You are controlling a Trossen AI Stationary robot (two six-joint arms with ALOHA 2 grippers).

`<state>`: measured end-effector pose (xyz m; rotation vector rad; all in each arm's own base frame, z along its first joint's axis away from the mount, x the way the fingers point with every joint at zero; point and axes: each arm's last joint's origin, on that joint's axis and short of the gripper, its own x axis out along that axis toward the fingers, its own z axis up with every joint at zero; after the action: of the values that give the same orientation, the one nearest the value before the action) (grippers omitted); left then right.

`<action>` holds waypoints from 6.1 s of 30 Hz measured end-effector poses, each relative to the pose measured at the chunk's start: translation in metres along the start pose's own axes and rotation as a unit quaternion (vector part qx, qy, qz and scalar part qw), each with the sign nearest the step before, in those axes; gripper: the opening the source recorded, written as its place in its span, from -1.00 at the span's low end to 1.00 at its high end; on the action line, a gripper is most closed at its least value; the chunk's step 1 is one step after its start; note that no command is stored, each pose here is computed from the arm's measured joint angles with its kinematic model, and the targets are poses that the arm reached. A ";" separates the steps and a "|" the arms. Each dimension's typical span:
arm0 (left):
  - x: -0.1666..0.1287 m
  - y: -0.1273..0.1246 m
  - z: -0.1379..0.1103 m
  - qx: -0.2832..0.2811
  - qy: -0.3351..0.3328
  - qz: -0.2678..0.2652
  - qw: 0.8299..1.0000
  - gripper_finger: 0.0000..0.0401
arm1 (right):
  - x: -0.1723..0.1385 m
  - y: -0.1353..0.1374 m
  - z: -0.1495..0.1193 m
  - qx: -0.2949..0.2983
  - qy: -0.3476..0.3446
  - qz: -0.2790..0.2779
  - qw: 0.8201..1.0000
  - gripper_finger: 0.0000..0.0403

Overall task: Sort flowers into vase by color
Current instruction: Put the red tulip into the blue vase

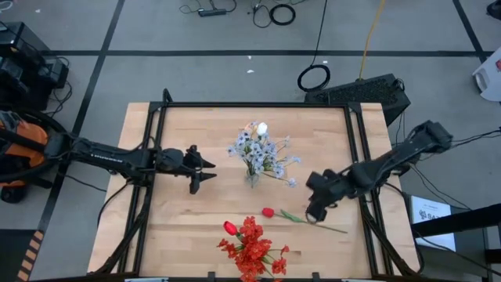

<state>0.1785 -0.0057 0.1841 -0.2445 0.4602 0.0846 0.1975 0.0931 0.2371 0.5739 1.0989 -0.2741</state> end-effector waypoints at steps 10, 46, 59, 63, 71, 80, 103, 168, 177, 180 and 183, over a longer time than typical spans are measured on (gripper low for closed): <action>-0.001 -0.013 -0.004 -0.050 0.004 -0.015 0.999 -0.07 | 0.051 0.013 -0.014 -0.032 0.101 -0.048 0.993 -1.00; 0.008 -0.101 -0.005 -0.073 -0.016 -0.059 0.996 -0.07 | 0.063 0.028 -0.019 -0.126 0.062 -0.038 0.989 -0.74; 0.008 -0.100 -0.005 -0.073 -0.019 -0.052 0.996 -0.07 | 0.070 0.032 -0.015 -0.143 0.010 -0.049 0.988 -0.36; 0.008 -0.100 -0.005 -0.073 -0.019 -0.052 0.996 -0.07 | 0.082 0.044 -0.013 -0.162 -0.003 -0.001 0.987 -0.34; 0.008 -0.101 -0.004 -0.077 -0.026 -0.053 0.995 -0.07 | 0.114 0.043 -0.021 -0.179 0.028 -0.031 0.983 -0.34; 0.008 -0.101 -0.003 -0.089 -0.033 -0.049 0.994 -0.07 | 0.141 0.043 -0.036 -0.204 0.087 -0.047 0.974 -0.62; 0.008 -0.101 -0.002 -0.116 -0.035 -0.053 0.991 -0.07 | 0.012 0.065 -0.066 -0.049 -0.184 0.055 0.980 -1.00; 0.008 -0.100 -0.005 -0.059 -0.015 -0.059 0.996 -0.07 | 0.022 0.187 -0.025 -0.228 -0.704 0.220 0.635 -1.00; 0.008 -0.100 -0.005 -0.059 -0.015 -0.058 0.996 -0.07 | 0.034 0.187 -0.014 -0.214 -0.670 0.237 0.670 -1.00; 0.008 -0.100 -0.005 -0.059 -0.015 -0.058 0.996 -0.07 | 0.037 0.187 -0.011 -0.214 -0.662 0.236 0.678 -1.00; 0.008 -0.100 -0.005 -0.059 -0.015 -0.058 0.996 -0.07 | 0.040 0.187 -0.010 -0.223 -0.656 0.227 0.684 -1.00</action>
<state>0.1971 -0.1038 0.1973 -0.3846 0.4106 0.0009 0.2977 0.2549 0.2542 0.0730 -0.4223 0.0673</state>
